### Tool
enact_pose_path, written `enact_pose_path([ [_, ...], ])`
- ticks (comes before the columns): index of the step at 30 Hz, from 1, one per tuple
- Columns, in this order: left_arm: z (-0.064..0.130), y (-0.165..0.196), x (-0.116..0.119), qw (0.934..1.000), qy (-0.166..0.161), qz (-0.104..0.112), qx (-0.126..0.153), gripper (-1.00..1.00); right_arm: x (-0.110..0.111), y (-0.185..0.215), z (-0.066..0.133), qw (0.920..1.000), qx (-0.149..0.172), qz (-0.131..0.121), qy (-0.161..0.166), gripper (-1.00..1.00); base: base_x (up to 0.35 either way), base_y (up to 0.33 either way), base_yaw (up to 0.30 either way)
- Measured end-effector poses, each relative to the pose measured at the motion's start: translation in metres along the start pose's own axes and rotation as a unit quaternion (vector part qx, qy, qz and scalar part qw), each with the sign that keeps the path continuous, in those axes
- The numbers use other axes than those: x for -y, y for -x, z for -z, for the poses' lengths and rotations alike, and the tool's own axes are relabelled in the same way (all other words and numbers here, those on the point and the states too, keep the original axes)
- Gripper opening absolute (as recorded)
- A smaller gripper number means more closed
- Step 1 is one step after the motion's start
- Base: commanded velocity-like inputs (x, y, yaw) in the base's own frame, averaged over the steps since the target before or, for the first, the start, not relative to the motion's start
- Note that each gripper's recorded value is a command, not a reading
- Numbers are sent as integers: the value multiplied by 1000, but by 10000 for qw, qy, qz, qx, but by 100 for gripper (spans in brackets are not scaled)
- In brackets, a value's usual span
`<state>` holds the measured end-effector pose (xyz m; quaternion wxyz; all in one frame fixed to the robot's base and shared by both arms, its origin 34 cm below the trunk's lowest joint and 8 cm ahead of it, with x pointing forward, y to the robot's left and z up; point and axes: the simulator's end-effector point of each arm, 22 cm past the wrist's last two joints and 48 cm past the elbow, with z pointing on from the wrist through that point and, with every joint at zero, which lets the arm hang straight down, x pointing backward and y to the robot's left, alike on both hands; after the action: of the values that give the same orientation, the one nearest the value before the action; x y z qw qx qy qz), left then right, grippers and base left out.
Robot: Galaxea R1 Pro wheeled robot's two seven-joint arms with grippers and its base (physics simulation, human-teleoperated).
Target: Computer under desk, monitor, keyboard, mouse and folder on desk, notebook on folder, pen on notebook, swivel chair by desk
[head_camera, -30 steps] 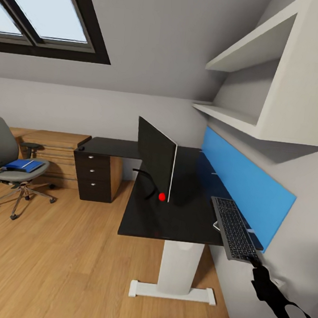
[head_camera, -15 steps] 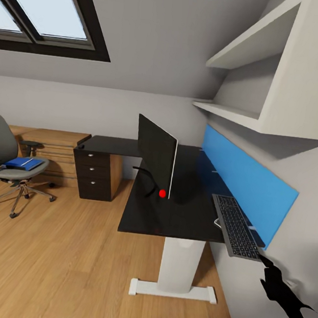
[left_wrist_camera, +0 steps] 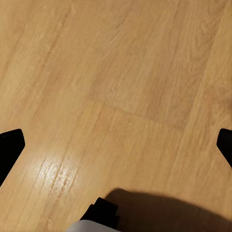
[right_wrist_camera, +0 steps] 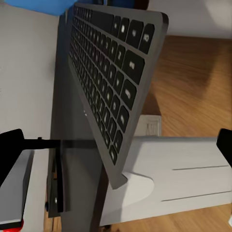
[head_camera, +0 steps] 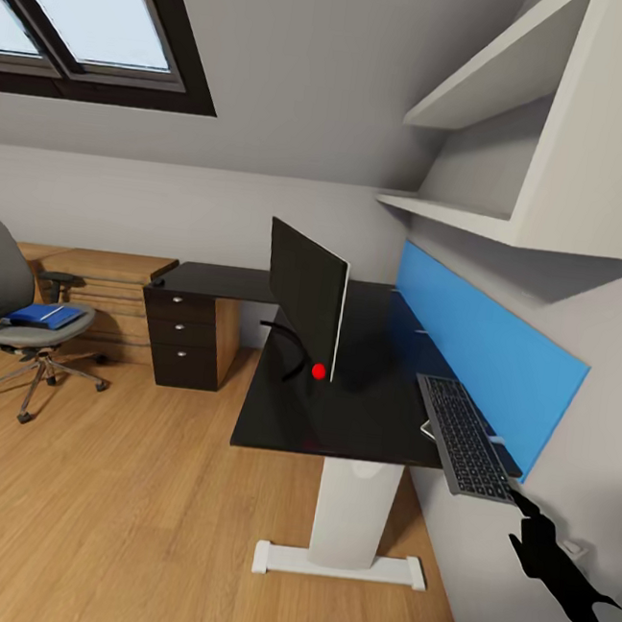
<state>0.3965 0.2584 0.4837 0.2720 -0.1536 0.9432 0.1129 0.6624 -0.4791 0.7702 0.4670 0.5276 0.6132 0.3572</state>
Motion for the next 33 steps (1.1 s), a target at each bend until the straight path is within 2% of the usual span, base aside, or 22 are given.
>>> enact_pose_path([
  [26, -38, -29, 3, 10000, 28, 61, -10, 100, 42, -11, -11, 10000, -18, 13, 81, 100, 0, 0, 0],
  [33, -37, -30, 6, 10000, -7, 38, -11, 100, 42, -12, -11, 10000, -26, 22, 78, 100, 0, 0, 0],
])
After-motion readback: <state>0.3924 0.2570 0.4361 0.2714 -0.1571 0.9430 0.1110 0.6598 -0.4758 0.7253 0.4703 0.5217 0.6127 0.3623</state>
